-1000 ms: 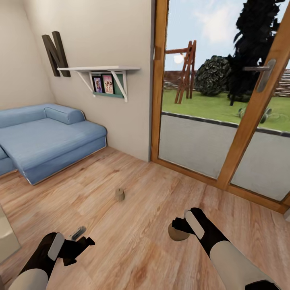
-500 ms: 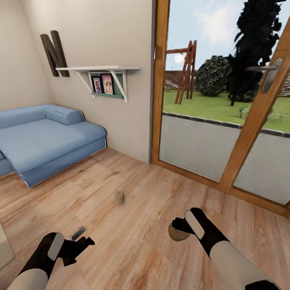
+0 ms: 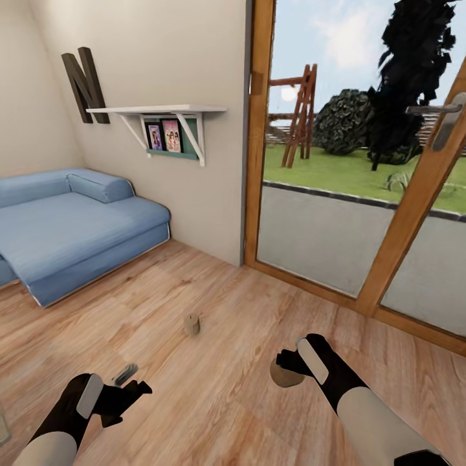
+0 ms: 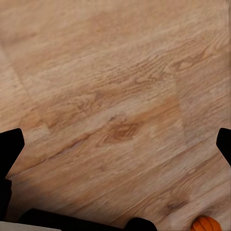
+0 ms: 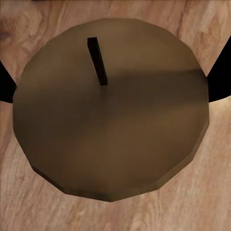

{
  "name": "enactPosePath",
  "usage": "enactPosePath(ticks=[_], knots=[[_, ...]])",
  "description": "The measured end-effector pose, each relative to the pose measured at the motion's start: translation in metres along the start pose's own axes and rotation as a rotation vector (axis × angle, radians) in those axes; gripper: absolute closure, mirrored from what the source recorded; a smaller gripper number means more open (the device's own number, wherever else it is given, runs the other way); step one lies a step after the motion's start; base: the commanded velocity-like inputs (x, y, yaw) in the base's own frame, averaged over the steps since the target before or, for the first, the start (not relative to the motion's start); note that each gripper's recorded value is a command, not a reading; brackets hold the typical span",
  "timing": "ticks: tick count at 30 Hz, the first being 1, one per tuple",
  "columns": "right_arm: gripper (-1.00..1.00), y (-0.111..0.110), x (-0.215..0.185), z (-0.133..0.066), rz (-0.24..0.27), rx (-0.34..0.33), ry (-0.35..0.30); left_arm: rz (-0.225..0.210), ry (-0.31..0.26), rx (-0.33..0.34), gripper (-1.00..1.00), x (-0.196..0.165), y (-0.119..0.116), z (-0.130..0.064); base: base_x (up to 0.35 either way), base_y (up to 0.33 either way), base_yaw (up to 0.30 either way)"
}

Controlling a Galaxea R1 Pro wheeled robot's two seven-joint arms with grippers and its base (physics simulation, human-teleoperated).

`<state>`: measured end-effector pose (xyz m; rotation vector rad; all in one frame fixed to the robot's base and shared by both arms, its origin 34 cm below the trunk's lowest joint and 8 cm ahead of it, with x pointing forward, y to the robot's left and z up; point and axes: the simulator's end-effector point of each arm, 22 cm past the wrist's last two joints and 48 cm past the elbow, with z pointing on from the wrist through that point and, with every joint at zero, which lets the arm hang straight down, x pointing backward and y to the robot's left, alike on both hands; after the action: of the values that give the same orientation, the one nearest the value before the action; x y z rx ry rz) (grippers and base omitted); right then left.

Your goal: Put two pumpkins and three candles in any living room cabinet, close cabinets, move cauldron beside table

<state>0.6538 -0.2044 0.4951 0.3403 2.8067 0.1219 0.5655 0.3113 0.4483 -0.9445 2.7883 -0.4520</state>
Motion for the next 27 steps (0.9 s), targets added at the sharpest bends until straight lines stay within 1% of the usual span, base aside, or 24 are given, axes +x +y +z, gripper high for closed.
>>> enactPosePath(ticks=[27], knots=[[1.00,0.0004,0.0000,0.0000,0.000,-0.002,0.000,0.000,0.001,0.000,-1.00,0.0003,0.0001,0.0002,0.005,0.000,0.000]])
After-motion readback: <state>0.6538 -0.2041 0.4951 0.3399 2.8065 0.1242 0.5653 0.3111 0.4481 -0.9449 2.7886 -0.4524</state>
